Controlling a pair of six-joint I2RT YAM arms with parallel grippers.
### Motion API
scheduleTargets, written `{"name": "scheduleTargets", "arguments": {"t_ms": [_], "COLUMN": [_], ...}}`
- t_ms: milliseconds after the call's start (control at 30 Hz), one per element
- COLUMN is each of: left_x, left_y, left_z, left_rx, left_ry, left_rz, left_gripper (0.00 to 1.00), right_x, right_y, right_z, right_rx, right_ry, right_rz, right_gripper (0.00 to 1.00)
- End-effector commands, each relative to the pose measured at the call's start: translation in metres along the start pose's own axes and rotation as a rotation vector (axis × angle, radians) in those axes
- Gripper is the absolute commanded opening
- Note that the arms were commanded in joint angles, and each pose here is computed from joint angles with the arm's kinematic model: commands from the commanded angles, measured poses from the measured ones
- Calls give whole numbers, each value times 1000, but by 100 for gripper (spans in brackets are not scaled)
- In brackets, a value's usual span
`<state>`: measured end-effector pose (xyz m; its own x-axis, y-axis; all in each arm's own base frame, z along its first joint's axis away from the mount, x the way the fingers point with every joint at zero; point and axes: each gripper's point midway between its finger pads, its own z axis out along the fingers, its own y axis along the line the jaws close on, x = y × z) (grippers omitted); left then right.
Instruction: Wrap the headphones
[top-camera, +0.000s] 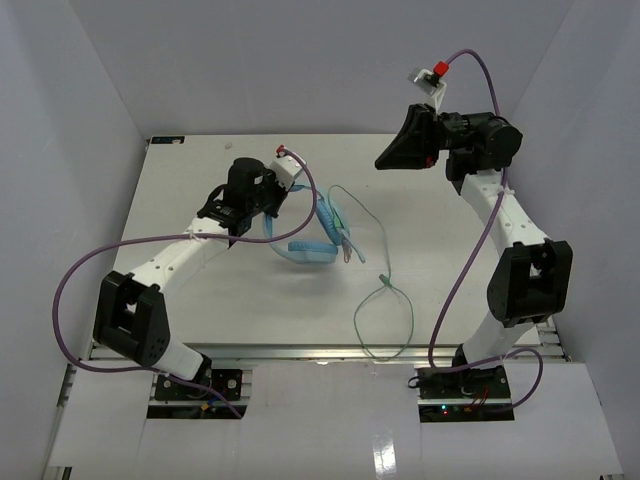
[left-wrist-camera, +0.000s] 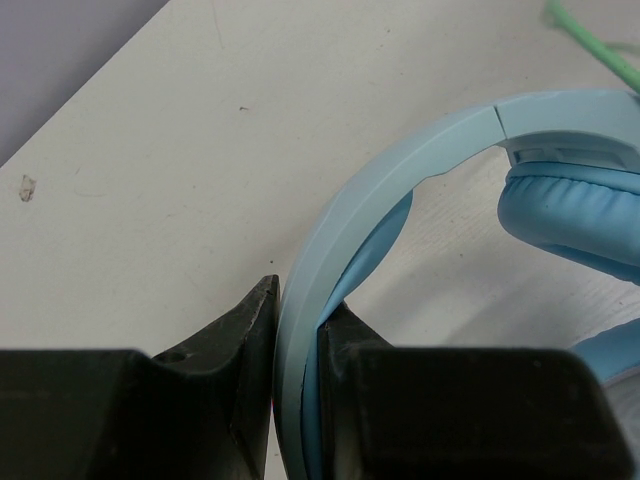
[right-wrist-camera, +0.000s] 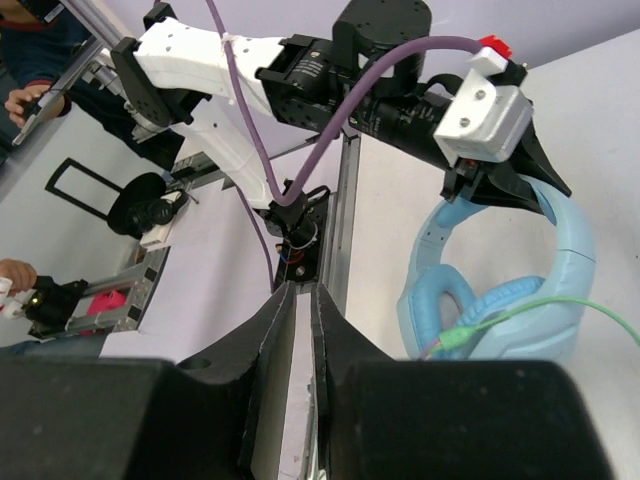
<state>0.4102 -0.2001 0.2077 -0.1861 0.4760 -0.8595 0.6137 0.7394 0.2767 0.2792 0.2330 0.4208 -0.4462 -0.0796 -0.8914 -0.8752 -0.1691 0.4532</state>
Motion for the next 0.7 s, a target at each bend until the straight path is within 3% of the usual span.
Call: {"name": "scheduleTargets", "arguments": {"t_ms": [0,100,267,400,667], "left_x": [-46,-47,-76,-94,-117], "left_y": [-5,1,11,7,-3], "left_z": [-27,-28,-45,-58,-83], "left_rx": [44,1,-39,17,114], "left_ry": [-158,-162,-273,-330,-406], "left_rz": [-10,-39,-112,-166,-278], "left_gripper": [0,0,0,0,0], "right_x": [21,26,36,32,3], "right_y": [3,2,-9,-26,-25], "right_z": [-11,-12,-18,-29,-10], "right_rx": [52,50,63,99,41], "right_ry": [157,159,157,146,74], "right_rz": [-558,-560,-536,-481,-466], "right_gripper": [18,18,31,44,51]}}
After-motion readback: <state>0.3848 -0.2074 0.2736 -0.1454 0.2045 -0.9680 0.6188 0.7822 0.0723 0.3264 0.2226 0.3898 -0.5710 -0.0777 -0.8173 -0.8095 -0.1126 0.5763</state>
